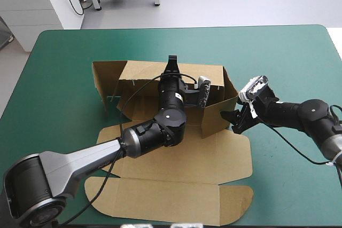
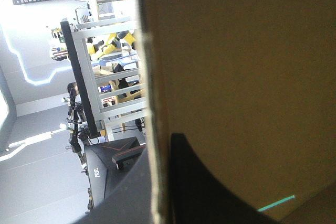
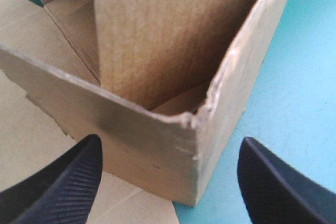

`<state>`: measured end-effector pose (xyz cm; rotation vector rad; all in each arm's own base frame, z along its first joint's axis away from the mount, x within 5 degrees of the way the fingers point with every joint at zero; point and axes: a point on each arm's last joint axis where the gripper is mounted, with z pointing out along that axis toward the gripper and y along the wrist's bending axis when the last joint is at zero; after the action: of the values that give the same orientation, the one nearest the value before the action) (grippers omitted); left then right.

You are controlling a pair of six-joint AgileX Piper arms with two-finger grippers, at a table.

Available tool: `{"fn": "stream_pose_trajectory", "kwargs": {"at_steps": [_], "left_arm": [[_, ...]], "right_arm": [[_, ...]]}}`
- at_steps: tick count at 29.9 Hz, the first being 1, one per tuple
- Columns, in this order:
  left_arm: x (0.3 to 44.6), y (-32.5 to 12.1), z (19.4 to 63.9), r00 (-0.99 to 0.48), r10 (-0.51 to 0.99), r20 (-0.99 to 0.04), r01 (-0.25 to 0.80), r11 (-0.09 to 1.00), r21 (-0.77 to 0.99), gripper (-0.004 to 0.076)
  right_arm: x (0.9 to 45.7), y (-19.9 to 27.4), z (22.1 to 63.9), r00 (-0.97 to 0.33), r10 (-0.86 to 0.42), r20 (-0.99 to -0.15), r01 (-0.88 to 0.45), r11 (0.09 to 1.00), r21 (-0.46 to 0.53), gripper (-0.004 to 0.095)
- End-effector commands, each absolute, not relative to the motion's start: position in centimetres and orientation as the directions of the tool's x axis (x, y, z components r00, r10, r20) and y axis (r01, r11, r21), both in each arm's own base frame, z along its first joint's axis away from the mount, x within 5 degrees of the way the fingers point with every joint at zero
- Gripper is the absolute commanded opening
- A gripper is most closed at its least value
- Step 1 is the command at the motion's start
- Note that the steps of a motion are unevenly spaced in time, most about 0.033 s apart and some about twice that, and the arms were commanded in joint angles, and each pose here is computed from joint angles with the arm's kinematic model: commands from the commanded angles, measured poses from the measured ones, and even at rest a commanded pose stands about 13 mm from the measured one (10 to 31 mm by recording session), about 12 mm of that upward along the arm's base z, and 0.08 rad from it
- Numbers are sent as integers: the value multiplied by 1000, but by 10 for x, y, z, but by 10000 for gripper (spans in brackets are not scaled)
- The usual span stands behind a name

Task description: Fold the box

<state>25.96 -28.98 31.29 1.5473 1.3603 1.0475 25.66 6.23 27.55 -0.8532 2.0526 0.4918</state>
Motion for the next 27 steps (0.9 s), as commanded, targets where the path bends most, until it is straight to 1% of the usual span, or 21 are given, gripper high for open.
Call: {"fn": "stream_pose_trajectory", "kwargs": {"at_steps": [1,5,8,11,15,19,20,22,25,27], "left_arm": [[256,-281,344,63,997,44,240,-58,969,-8],[256,-281,344,63,997,44,240,-58,969,-8],[256,-281,344,63,997,44,240,-58,969,-8],[256,-281,344,61,997,44,240,-58,969,-8],[256,-281,344,61,997,44,240,-58,969,-8],[256,-281,344,61,997,44,240,-58,969,-8],[256,-281,344,61,997,44,240,-58,969,-8],[256,-281,344,58,998,38,240,-51,969,-8],[256,-281,344,58,998,38,240,-51,969,-8],[256,-281,344,58,998,38,240,-51,969,-8]], "right_arm": [[257,68,296,-391,-290,-873,-691,720,70,673],[253,85,289,-390,-302,-870,-682,729,53,673],[249,98,275,-403,-295,-867,-636,771,34,673],[247,107,267,-393,-284,-874,-559,829,-17,671],[243,121,267,-360,-300,-884,-516,853,-79,669],[245,120,270,-383,-255,-888,-411,908,-84,669],[245,120,270,-389,-244,-889,-404,912,-73,669],[243,122,271,-385,-241,-891,-425,903,-61,669],[238,129,275,-348,-268,-898,-518,854,-54,669],[236,129,277,-344,-256,-903,-518,854,-45,669]]}}
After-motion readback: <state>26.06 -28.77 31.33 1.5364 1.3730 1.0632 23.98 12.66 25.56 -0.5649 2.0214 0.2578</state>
